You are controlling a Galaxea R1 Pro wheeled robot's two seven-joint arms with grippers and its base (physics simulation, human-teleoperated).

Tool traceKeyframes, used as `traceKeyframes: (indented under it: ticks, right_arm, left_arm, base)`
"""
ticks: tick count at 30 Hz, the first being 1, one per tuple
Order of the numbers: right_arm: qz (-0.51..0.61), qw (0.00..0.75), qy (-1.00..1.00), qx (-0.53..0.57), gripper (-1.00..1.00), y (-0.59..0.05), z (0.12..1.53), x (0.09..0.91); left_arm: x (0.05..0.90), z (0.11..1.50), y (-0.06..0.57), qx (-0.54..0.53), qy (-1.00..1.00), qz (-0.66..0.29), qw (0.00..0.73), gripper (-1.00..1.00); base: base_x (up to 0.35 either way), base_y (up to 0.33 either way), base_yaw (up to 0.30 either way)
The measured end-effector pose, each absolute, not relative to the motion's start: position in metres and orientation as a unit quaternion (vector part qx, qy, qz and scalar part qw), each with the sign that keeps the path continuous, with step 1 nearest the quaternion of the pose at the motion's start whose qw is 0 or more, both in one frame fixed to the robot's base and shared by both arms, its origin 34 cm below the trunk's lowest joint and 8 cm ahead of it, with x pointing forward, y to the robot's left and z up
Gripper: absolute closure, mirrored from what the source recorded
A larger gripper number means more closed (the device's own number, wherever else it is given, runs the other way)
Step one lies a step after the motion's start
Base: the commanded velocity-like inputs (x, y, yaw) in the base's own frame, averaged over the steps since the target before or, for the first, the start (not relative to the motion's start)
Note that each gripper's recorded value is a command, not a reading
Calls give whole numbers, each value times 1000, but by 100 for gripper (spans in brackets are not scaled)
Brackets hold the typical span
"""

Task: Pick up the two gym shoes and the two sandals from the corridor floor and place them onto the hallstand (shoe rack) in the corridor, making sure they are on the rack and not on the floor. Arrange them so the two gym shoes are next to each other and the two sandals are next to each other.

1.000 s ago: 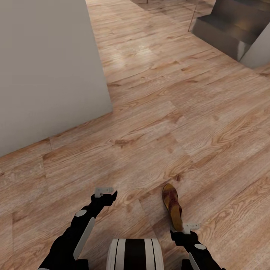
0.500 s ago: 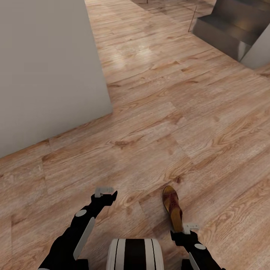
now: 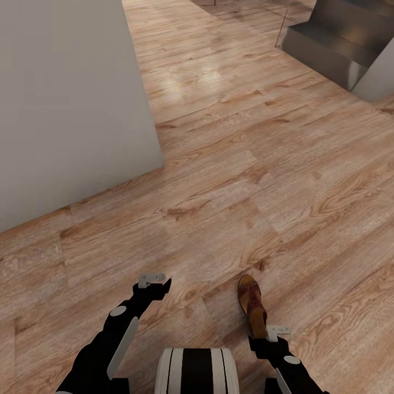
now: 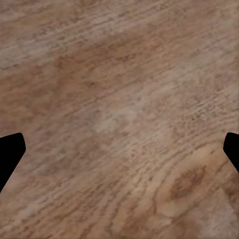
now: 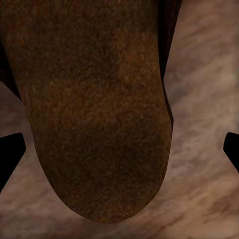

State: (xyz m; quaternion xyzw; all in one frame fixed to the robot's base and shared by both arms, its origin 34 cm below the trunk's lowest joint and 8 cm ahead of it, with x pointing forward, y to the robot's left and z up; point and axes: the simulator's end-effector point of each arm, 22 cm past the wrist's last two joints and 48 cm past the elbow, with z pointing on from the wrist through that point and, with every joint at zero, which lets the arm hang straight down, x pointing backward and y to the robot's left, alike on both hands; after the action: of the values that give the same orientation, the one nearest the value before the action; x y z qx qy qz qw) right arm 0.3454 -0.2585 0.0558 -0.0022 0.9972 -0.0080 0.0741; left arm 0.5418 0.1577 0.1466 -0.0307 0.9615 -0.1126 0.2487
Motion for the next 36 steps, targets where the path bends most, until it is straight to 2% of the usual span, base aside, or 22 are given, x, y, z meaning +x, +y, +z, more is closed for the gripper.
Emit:
traceKeyframes:
  ticks: [36]
  right_arm:
    - [-9, 57, 998, -4, -100, -259, 46, 329]
  left_arm:
    - [529, 130, 158, -32, 966, -112, 231, -100]
  base:
    - [20, 9, 22]
